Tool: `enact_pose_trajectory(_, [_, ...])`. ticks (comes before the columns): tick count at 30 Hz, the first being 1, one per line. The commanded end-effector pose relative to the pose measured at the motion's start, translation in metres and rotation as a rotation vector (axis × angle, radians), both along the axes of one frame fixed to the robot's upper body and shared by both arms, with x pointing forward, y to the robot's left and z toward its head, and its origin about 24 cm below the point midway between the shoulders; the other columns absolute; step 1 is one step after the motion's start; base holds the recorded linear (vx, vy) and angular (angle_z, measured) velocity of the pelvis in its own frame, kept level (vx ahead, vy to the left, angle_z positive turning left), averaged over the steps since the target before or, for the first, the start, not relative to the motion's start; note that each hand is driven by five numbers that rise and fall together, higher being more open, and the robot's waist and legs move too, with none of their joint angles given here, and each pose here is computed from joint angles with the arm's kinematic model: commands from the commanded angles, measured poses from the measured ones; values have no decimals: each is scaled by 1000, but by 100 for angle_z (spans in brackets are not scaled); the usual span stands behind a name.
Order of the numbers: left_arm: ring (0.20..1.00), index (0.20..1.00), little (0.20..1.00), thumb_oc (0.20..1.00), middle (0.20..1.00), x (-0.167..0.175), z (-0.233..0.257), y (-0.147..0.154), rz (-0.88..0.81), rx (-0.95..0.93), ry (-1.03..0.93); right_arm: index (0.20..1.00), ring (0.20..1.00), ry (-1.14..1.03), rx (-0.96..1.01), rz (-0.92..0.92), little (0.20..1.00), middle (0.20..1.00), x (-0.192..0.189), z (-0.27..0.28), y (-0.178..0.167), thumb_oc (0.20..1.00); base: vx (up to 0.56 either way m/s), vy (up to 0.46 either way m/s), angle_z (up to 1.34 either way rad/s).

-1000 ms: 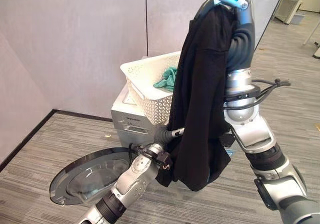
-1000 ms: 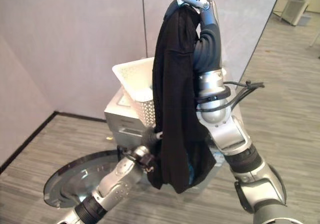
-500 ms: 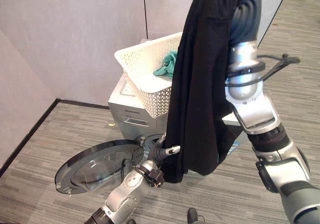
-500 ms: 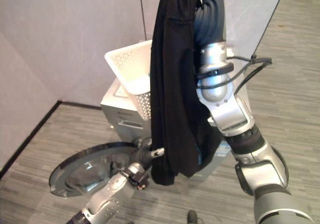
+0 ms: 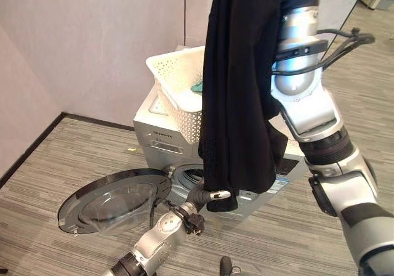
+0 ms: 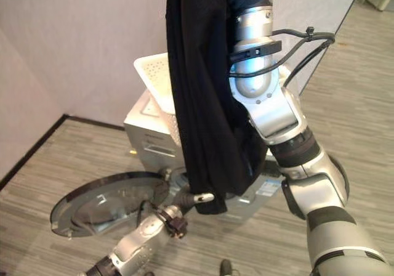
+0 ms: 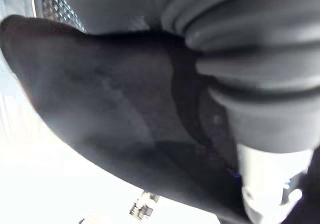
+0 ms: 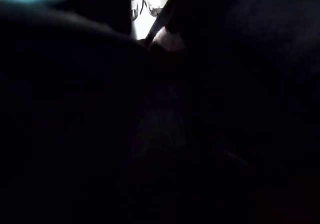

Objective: Grab the laundry basket,head to the washer,open it,put in the laundry and shut it.

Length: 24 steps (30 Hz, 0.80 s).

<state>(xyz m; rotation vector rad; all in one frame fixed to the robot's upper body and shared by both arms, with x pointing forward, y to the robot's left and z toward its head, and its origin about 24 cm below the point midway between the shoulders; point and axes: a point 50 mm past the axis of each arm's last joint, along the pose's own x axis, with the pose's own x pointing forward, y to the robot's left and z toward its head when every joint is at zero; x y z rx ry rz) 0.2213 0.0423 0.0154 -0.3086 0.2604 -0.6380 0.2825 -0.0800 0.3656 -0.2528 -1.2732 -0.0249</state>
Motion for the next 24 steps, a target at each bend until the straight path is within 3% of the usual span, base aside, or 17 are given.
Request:
enact_pose_trajectory(1, [1000,1000,1000,1000,1000,14,31,-26,-59,-46,-147,200,200,-153,117,44,200,200,-20,44,-11,200,0,0,0])
enact_pose_trajectory(8, [1000,1000,1000,1000,1000,40,70,-44,4,-84,-301,200,200,-44,101,130,200,200,-14,12,-3,200,-3,17,1])
enact_pose_trajectory(17, [1000,1000,1000,1000,1000,50,94,-39,94,-169,-351,200,200,153,45,319,200,200,-16,-47,7,200,5,36,-2])
enact_pose_trajectory(24, [1000,1000,1000,1000,1000,49,104,-22,168,-215,-396,200,200,225,-40,329,200,200,-32,-85,-13,200,16,18,-4])
